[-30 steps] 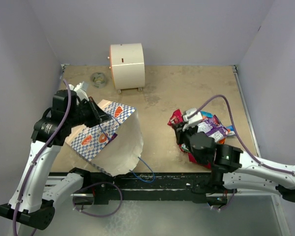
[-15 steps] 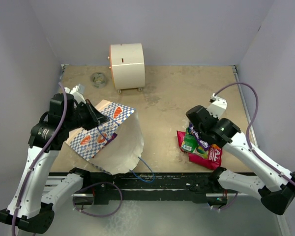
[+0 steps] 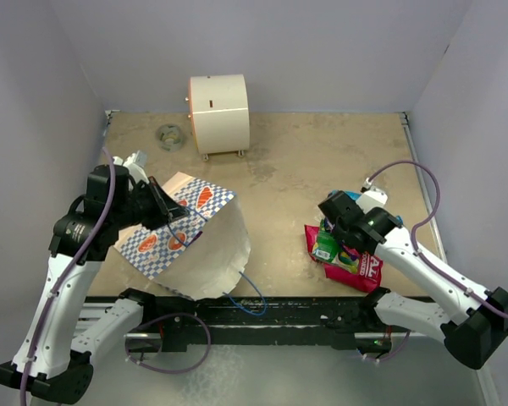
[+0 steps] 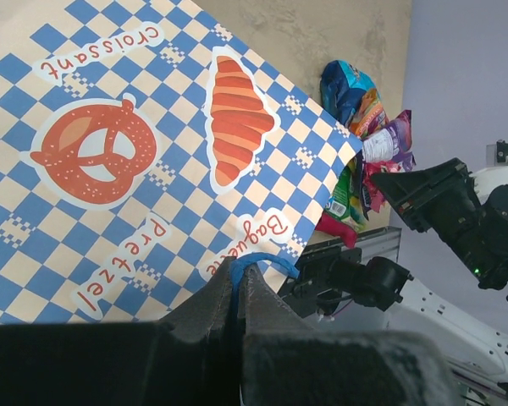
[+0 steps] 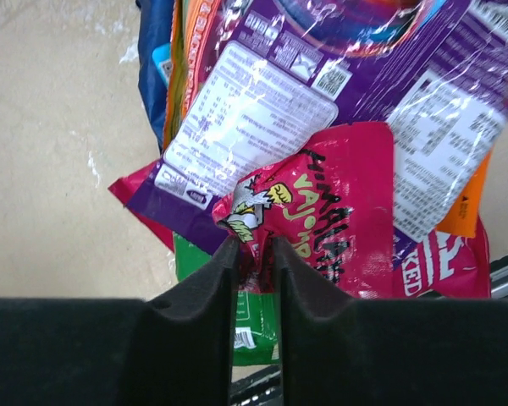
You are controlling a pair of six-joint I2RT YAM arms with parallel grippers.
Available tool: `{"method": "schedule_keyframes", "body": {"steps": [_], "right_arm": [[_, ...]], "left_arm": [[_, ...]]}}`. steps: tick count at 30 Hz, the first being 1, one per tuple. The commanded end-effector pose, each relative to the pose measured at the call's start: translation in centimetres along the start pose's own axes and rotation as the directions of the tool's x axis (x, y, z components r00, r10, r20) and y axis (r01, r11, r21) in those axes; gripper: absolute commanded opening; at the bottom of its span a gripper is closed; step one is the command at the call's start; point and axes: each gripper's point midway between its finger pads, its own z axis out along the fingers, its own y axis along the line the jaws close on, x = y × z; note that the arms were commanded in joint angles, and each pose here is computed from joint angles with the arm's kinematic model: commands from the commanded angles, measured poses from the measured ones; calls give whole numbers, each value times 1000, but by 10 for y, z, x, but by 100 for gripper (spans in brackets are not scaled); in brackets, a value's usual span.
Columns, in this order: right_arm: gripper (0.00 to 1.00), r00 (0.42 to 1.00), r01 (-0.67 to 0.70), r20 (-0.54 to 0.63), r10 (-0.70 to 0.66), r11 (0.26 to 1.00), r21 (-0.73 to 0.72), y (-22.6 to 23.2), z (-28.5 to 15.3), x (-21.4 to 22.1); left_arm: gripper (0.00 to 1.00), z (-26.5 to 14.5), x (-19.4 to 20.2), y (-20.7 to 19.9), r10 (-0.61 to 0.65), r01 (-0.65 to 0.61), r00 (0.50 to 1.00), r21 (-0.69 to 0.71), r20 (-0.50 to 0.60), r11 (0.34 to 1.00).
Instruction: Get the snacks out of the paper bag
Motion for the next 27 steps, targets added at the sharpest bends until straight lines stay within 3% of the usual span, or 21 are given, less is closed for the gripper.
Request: {"method": "schedule_keyframes", "body": {"steps": [1, 3, 6, 11, 13, 16, 21, 24, 27], "right_arm": [[31, 997, -65, -46, 62, 995, -70, 10, -5, 7], [47, 997, -61, -41, 57, 993, -106, 13, -10, 3], [63, 999, -38, -37, 33, 991, -129, 16, -16, -2], [74, 1000, 15, 6, -14, 985, -170, 17, -33, -21], [78, 989, 133, 93, -111, 952, -274, 34, -40, -36], [82, 952, 302, 196, -236, 825, -477, 70, -54, -37], [82, 922, 388, 325, -211, 519, -762, 139, -105, -38], [82, 885, 460, 406, -229, 281, -842, 178, -140, -13], [83, 814, 553, 516, -267, 81, -829, 210, -174, 33]], "left_arm": [[0, -1, 5, -10, -26, 27, 1000, 62, -17, 998], [0, 0, 17, -10, -32, 38, 997, 89, -70, 995], [0, -5, 34, -2, -32, 41, 992, 75, -124, 996], [0, -12, 41, 1, -57, 66, 990, 66, -130, 996], [0, -14, 41, -1, -69, 79, 991, 82, -118, 993], [0, -15, 40, 0, -86, 95, 991, 80, -103, 992], [0, -17, 30, -1, -104, 106, 994, 63, -46, 992], [0, -17, 22, 6, -127, 127, 992, 26, 10, 992], [0, -23, 15, 20, -171, 175, 980, -28, 101, 984]]}}
